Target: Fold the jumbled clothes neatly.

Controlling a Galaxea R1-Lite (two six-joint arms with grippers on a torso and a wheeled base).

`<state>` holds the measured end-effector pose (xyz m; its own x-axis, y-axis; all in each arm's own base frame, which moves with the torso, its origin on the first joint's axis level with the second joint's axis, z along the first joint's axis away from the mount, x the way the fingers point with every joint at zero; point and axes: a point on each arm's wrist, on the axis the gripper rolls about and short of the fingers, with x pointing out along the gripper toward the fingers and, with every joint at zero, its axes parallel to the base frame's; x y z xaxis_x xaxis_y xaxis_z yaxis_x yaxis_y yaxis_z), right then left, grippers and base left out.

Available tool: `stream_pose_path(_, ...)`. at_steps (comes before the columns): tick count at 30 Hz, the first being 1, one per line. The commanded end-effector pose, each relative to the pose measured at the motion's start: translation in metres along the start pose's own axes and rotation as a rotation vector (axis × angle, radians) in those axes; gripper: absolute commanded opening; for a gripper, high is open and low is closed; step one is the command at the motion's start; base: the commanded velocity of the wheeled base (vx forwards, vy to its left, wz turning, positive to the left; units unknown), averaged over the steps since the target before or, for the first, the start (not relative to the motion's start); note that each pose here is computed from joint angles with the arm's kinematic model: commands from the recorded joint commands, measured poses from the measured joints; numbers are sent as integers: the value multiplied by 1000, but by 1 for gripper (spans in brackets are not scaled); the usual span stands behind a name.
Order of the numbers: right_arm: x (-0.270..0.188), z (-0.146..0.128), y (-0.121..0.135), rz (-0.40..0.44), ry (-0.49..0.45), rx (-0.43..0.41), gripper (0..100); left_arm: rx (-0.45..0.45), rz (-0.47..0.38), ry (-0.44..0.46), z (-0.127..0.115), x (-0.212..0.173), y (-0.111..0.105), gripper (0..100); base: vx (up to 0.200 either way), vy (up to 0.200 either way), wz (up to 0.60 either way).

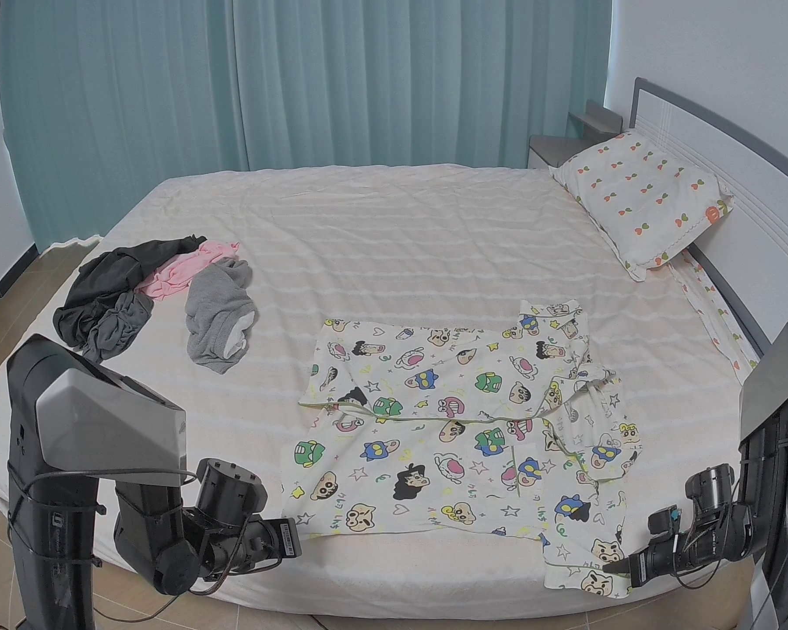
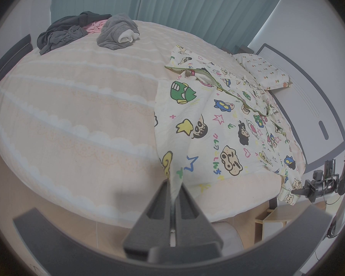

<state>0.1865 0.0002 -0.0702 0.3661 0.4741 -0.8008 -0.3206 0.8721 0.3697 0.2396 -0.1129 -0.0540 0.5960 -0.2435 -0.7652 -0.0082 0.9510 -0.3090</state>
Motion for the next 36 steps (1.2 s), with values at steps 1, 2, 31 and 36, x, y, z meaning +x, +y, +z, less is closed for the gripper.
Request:
stream_pose_path(1, -8, -2, 2, -2, 2, -4, 0, 10, 12, 20, -5, -4, 3, 0, 0, 0, 0)
stream_pose_path(2, -10, -2, 1, -2, 7, -6, 0, 15, 15, 28, -7, -5, 4, 0, 0, 0, 0)
stream_pose_path(31, -46, -9, -1, 115, -44, -111, 0, 29, -28, -41, -4, -10, -7, 0, 0, 0, 0)
stream_pose_path(36, -46, 8, -6, 77, -161, -83, 0, -46, -88, -174, 23, -16, -23, 0, 0, 0, 0)
